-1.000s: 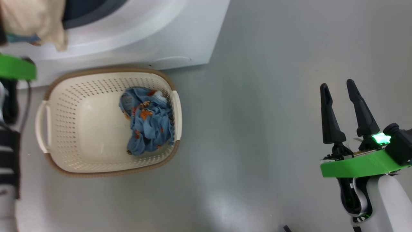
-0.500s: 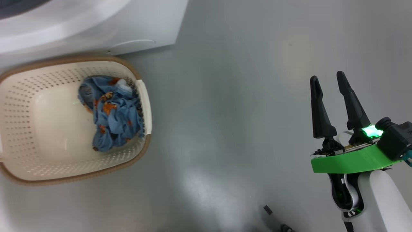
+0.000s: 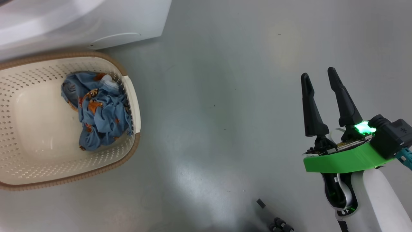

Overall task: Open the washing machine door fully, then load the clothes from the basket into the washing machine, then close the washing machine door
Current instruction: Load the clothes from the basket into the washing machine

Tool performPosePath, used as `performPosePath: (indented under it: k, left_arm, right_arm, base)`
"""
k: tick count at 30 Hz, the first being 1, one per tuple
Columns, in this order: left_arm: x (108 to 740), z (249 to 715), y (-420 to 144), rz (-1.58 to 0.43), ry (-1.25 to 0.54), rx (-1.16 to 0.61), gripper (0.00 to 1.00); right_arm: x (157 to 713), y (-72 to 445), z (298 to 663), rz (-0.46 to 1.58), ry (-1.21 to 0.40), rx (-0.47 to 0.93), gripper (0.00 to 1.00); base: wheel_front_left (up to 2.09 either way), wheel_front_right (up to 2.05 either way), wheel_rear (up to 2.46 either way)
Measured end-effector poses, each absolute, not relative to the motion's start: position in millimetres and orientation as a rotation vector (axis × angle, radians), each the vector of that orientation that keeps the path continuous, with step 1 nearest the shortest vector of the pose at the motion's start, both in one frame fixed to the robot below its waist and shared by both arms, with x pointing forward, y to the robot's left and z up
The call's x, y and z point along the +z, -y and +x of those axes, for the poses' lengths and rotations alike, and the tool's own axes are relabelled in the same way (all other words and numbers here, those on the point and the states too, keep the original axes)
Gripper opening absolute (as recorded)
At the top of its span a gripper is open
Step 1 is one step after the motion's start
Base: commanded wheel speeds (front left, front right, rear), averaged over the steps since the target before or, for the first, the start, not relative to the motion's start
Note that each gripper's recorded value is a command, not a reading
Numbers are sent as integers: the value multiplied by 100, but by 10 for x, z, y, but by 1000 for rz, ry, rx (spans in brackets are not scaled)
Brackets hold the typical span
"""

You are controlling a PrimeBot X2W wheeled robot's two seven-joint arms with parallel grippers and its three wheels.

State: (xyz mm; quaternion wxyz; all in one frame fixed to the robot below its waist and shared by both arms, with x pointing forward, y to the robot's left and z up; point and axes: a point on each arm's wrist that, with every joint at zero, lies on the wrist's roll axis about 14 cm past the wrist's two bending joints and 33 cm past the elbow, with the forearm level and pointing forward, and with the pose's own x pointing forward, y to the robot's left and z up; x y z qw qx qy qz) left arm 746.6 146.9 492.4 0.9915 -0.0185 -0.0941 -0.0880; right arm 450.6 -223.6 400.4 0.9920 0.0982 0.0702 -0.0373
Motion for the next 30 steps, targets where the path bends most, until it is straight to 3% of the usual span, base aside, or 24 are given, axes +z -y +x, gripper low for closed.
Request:
performPosePath:
  k: [1, 2, 19, 30]
  left_arm:
    - [4924, 7466, -1469, -37, 189, -176, 55]
    - [4803, 7458, -1487, -37, 147, -169, 100]
    - [4641, 7396, -1465, -48, 84, -163, 100]
    - [4472, 7071, -1450, -64, 33, -167, 100]
  right_arm:
    - [4004, 2236, 4506, 197, -141, -75, 100]
    - [4015, 2213, 4508, 199, -139, -68, 100]
    - [4042, 2166, 4529, 207, -130, -55, 100]
    - [4193, 2135, 4555, 202, -93, -28, 100]
  base:
    - [0, 0, 0]
    - [0, 0, 0]
    - [0, 0, 0]
    - [0, 0, 0]
